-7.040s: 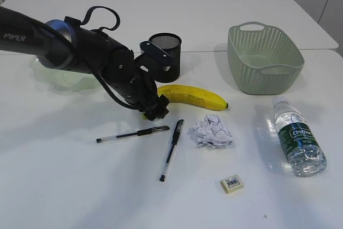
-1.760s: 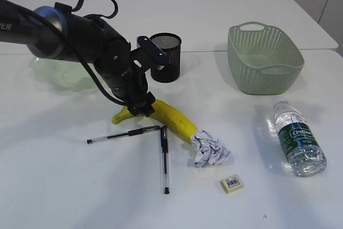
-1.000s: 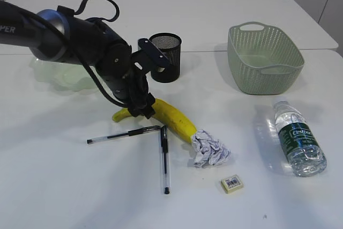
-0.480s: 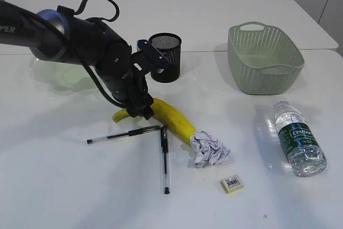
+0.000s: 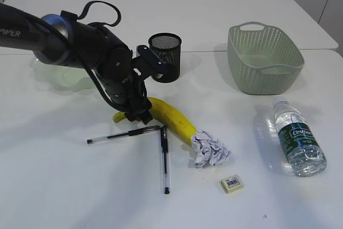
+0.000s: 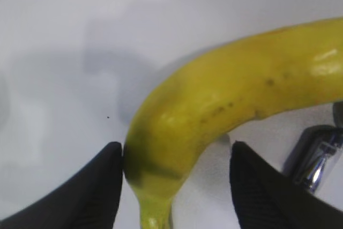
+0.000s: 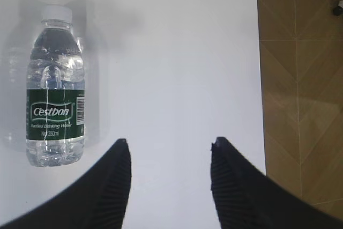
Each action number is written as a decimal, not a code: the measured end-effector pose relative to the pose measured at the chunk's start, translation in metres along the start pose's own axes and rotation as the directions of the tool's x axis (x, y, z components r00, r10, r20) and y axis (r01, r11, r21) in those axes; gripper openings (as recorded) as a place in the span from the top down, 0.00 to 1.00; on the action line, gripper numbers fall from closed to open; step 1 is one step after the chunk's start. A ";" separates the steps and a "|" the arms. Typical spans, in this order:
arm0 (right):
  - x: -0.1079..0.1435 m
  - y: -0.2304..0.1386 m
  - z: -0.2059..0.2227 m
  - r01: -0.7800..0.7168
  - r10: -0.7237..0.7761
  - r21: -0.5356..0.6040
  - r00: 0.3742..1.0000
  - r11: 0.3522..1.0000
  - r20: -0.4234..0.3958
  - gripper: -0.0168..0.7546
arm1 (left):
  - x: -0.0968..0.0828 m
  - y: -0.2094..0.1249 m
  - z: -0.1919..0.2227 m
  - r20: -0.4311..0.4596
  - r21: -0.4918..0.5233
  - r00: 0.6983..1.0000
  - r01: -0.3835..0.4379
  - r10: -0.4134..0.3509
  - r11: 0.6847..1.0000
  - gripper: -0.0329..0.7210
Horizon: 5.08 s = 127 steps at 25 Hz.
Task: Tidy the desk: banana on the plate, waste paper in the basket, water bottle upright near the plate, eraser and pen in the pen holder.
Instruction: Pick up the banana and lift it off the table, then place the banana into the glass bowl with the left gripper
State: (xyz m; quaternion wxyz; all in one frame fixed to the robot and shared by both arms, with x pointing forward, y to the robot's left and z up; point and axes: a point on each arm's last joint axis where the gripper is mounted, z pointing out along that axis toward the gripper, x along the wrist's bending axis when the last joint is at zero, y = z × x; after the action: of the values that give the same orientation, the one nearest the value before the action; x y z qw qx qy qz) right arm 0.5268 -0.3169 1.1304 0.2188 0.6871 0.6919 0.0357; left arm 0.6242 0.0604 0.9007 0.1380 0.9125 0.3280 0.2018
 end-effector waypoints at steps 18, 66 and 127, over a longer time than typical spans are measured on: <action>0.000 0.000 0.000 0.000 0.000 0.000 1.000 1.000 0.000 0.50 | -0.001 -0.001 0.000 0.008 0.012 1.000 0.013 -0.014 1.000 0.71; 0.000 0.000 0.000 0.000 0.000 0.000 1.000 1.000 0.000 0.50 | 0.050 0.033 -0.144 -0.293 -0.274 0.956 -0.102 0.018 0.956 0.73; 0.001 0.000 0.000 -0.002 0.002 0.000 1.000 1.000 -0.006 0.50 | 0.204 -0.066 -0.094 -0.211 -0.411 0.591 0.669 -0.778 0.620 0.73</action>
State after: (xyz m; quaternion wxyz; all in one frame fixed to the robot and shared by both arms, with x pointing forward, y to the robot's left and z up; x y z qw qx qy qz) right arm 0.5268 -0.3164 1.1303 0.2167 0.6877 0.6918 0.0378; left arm 0.6889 0.2543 1.0154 0.2757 0.6101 0.6602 0.3404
